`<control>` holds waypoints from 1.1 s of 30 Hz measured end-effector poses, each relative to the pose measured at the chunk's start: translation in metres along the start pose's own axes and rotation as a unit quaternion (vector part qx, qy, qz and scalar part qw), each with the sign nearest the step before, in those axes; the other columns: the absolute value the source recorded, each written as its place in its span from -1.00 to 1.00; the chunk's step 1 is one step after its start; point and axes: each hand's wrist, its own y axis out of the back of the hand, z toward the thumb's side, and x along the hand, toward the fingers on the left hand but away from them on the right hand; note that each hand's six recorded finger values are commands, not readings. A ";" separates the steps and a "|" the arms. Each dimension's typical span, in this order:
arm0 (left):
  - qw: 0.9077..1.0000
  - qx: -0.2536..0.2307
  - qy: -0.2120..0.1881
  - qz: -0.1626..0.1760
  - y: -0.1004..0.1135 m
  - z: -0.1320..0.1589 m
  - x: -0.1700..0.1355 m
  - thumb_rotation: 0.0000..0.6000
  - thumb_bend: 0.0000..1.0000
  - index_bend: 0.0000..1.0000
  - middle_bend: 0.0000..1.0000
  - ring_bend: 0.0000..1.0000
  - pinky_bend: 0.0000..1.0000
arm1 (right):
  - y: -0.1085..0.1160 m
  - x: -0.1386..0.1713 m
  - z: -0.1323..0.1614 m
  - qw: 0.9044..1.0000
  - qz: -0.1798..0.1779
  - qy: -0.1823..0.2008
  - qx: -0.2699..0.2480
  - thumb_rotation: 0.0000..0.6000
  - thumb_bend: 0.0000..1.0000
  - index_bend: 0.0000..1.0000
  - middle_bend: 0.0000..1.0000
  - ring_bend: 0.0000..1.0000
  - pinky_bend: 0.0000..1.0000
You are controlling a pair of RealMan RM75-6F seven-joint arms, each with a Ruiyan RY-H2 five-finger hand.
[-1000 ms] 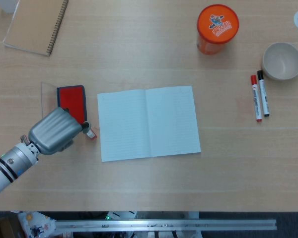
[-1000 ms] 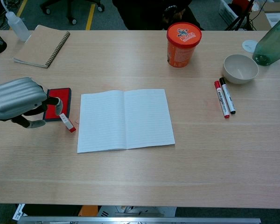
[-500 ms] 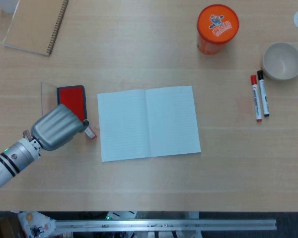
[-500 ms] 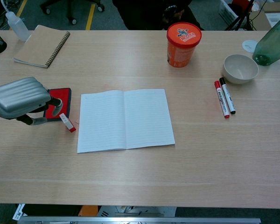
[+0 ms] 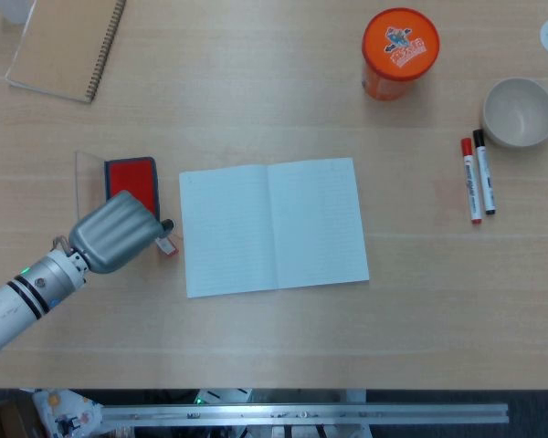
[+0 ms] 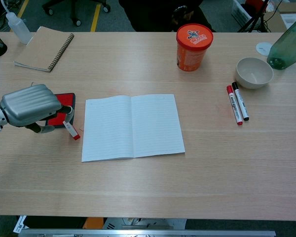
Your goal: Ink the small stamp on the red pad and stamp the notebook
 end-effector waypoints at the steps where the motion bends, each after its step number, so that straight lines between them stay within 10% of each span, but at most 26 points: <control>1: 1.000 0.000 0.000 -0.001 0.000 0.000 0.001 1.00 -0.53 -0.13 0.89 0.77 0.70 | 0.000 0.000 -0.001 1.000 0.000 -0.001 0.000 1.00 -0.60 -0.62 -0.35 -0.45 -0.31; 33: 1.000 -0.006 -0.001 -0.010 -0.007 0.008 0.016 1.00 -0.53 -0.19 0.89 0.76 0.70 | 0.000 0.004 -0.009 1.000 0.000 -0.011 0.000 1.00 -0.60 -0.62 -0.35 -0.45 -0.31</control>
